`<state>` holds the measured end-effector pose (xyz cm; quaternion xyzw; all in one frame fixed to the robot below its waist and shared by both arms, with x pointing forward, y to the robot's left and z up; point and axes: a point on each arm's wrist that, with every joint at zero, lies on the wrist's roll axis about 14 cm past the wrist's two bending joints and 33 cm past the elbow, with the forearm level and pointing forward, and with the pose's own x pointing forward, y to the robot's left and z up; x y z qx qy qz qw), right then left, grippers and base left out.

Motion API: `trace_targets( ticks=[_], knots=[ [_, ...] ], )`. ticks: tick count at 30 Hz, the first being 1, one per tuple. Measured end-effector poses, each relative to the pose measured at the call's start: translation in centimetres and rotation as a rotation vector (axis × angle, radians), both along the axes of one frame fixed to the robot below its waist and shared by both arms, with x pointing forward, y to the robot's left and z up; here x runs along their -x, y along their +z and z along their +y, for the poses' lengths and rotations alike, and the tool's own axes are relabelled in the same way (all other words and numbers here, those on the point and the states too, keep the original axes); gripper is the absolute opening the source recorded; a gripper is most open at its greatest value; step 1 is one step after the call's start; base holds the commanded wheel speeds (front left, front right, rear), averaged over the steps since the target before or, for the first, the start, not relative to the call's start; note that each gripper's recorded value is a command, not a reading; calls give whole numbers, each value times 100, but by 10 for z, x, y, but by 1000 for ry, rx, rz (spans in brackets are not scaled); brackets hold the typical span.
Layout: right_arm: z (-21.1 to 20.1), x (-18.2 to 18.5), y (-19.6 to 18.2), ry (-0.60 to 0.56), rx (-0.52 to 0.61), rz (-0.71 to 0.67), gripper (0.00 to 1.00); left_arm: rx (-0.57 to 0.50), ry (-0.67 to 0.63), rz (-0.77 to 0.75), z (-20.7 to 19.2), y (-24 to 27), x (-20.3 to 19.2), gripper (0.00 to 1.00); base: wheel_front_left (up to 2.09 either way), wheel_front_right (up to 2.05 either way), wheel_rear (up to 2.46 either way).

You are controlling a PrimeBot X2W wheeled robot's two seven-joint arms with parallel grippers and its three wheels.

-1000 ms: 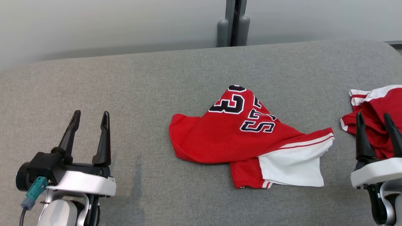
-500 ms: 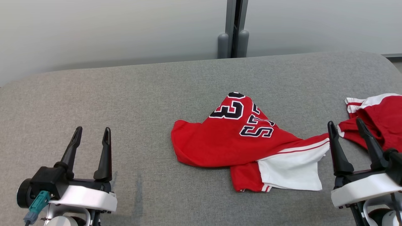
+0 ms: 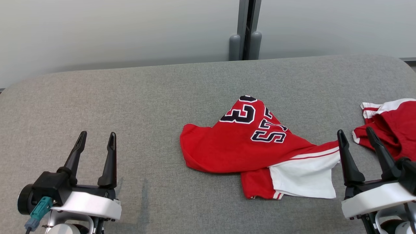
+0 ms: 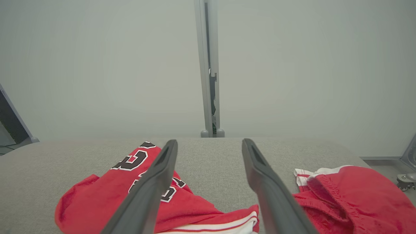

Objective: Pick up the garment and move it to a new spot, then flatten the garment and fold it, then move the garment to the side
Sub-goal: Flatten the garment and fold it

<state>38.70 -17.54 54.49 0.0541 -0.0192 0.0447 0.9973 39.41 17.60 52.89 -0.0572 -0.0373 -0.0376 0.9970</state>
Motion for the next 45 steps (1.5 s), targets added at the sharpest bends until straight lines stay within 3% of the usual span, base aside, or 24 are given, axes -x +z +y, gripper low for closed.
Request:
trace_targets(
  ticks=[13,24,33,34,35,36,45],
  knots=[
    [1,-1,-7,3,-15,20,100,-3,-33,30,-9,-6,-5,100,0,0,0],
    [3,-13,-20,7,-23,50,100,14,-356,330,-92,-76,-25,100,0,0,0],
    [-15,-16,-41,-49,-42,95,100,41,-467,495,-131,-127,-47,100,0,0,0],
    [-17,-17,-42,-55,-40,97,100,43,-473,512,-134,-131,-49,83,0,0,0],
    [-20,-17,-44,-62,-39,98,100,41,-478,528,-136,-136,-51,53,0,0,0],
    [-22,-17,-46,-68,-39,104,100,41,-480,539,-137,-141,-53,1,0,0,0],
    [-29,-17,-50,-91,-47,104,100,73,-442,512,-130,-147,-61,0,0,0,0]
  ],
)
